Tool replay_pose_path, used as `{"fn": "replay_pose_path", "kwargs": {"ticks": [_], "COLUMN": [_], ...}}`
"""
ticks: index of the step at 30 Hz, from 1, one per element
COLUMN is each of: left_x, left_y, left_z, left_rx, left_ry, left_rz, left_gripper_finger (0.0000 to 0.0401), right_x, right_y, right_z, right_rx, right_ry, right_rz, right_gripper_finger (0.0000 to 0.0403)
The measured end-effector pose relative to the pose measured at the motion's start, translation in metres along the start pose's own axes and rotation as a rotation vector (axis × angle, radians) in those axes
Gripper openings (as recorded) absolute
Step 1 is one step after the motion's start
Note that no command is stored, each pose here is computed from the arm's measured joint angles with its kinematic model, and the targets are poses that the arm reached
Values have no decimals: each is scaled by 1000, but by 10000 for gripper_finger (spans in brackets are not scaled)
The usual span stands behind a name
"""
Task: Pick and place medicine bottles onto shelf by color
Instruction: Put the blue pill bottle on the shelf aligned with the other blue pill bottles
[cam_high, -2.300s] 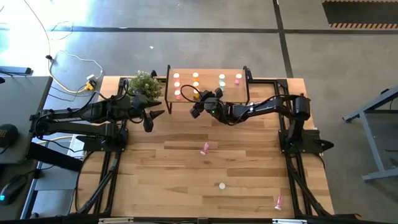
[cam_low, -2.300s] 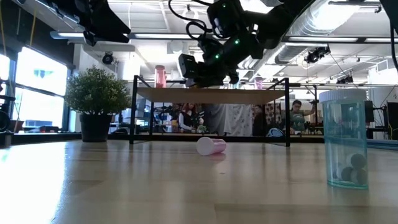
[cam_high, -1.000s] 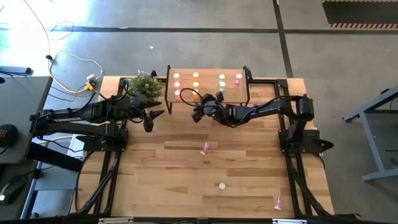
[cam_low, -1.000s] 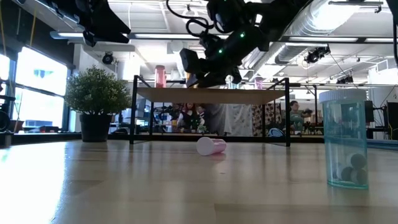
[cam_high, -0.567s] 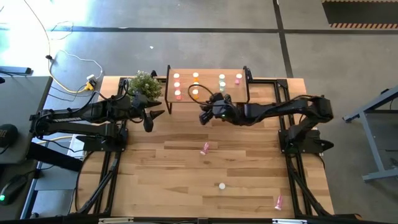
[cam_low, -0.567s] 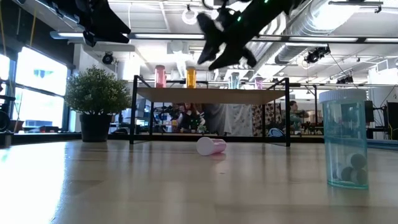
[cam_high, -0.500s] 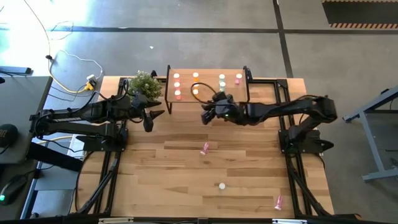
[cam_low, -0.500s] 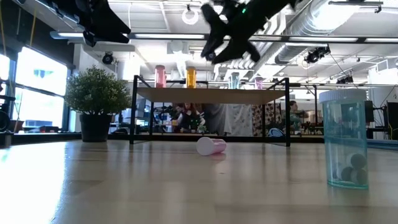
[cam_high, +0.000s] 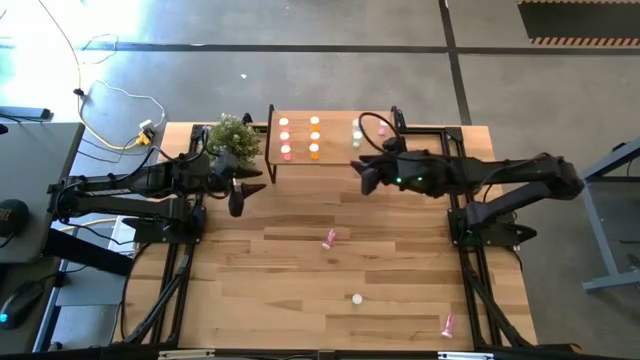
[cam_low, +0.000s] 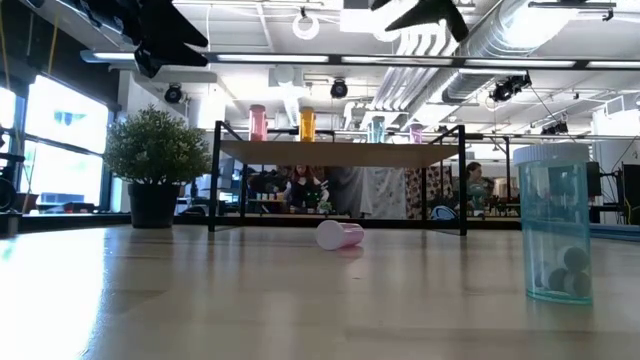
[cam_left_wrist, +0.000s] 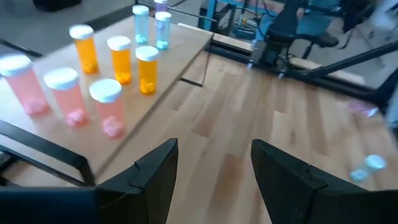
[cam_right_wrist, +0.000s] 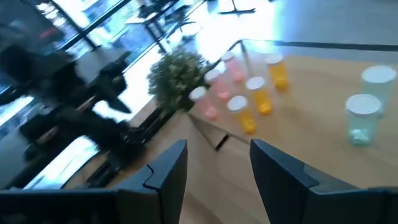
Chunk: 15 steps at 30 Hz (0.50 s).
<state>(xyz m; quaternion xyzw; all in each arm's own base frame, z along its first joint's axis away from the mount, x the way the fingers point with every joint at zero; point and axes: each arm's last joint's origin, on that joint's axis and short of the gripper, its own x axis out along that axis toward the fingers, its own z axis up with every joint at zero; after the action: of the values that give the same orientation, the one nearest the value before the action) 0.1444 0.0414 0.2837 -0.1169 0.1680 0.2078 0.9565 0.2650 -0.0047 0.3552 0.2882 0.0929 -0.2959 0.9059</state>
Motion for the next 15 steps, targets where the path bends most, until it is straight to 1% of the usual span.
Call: {"fn": "replay_pose_path", "kwargs": {"ticks": [3, 7, 12, 15], "left_x": [0, -1, -3, -5], "left_y": [-3, -11, -21, -25], "left_z": [-1, -4, -5, -6], "left_rx": [-85, -121, -155, -175], "left_ry": [10, 31, 41, 51], "left_rz": [-41, -99, -162, -188], "left_gripper_finger": [195, 195, 195, 195], "right_x": [-10, -21, -38, -51], "right_y": [2, 6, 8, 10], "right_z": [0, -12, -41, -55], "right_rx": [-29, -77, -140, -182], "right_ry": [60, 227, 467, 553], "right_rz": [85, 186, 186, 162], "right_gripper_finger": [167, 167, 167, 167]}}
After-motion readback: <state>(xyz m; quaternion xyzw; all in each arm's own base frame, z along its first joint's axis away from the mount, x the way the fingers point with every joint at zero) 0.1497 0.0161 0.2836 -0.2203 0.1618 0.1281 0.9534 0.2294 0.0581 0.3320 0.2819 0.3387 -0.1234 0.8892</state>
